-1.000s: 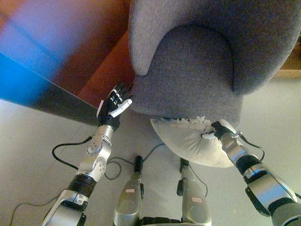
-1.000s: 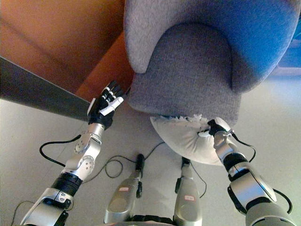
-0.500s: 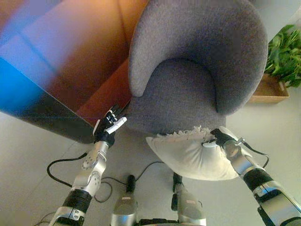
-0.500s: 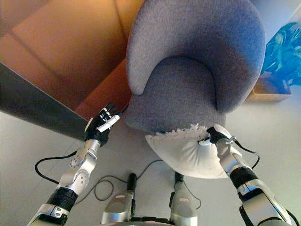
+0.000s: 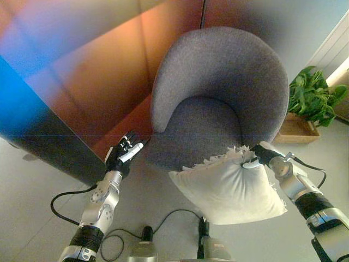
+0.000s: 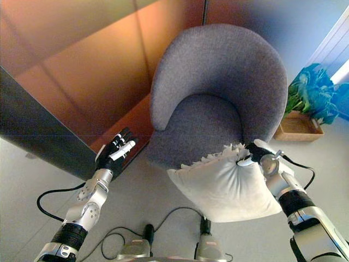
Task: Pick up the pillow and put it on the sofa.
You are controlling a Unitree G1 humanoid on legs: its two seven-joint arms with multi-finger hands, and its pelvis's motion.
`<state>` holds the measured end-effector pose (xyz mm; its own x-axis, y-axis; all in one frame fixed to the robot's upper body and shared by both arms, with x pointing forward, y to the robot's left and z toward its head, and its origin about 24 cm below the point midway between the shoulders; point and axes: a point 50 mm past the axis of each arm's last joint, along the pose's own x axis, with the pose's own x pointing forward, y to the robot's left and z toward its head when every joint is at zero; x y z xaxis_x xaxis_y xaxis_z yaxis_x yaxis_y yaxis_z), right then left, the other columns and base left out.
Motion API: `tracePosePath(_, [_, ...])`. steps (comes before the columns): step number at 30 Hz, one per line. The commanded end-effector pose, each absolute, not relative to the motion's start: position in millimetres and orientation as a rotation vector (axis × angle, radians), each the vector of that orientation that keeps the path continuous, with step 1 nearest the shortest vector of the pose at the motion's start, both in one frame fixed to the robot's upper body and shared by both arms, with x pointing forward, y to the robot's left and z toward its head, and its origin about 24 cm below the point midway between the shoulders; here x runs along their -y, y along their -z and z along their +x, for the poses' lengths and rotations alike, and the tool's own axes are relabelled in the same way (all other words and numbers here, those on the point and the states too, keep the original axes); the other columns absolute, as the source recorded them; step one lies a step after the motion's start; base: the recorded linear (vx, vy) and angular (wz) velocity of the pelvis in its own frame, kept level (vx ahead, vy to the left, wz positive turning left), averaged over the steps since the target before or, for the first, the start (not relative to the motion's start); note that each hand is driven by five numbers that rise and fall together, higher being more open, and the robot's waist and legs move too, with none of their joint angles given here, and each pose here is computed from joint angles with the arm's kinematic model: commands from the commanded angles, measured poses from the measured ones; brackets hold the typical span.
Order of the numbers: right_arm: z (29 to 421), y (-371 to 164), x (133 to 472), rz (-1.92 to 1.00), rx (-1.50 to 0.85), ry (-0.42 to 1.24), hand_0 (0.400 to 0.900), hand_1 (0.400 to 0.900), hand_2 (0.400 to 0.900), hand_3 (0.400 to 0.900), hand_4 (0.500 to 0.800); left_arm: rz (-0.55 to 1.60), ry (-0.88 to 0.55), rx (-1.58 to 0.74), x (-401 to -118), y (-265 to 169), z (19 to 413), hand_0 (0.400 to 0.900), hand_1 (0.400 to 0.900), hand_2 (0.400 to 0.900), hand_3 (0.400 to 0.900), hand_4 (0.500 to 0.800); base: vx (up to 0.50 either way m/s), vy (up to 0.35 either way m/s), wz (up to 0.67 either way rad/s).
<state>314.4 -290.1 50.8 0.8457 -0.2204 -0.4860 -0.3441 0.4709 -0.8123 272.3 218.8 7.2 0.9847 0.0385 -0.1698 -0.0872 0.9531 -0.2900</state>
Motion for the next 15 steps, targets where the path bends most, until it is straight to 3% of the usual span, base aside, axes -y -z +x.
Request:
tracePosePath(1, [358, -174, 308, -1.243, -0.26, 0.154, 0.4, 0.4, 0.4, 0.4, 0.5, -0.247, 0.015, -0.123, -211, -8, 272, 0.9, 0.9, 0.9, 0.9, 0.8, 0.04, 0.014, 0.04])
tracePosePath(15, [368, -241, 326, -1.274, -0.225, 0.26, 0.4, 0.4, 0.4, 0.4, 0.5, -0.244, 0.045, -0.168, -213, 5, 262, 0.9, 0.9, 0.9, 0.9, 0.8, 0.033, 0.006, 0.03])
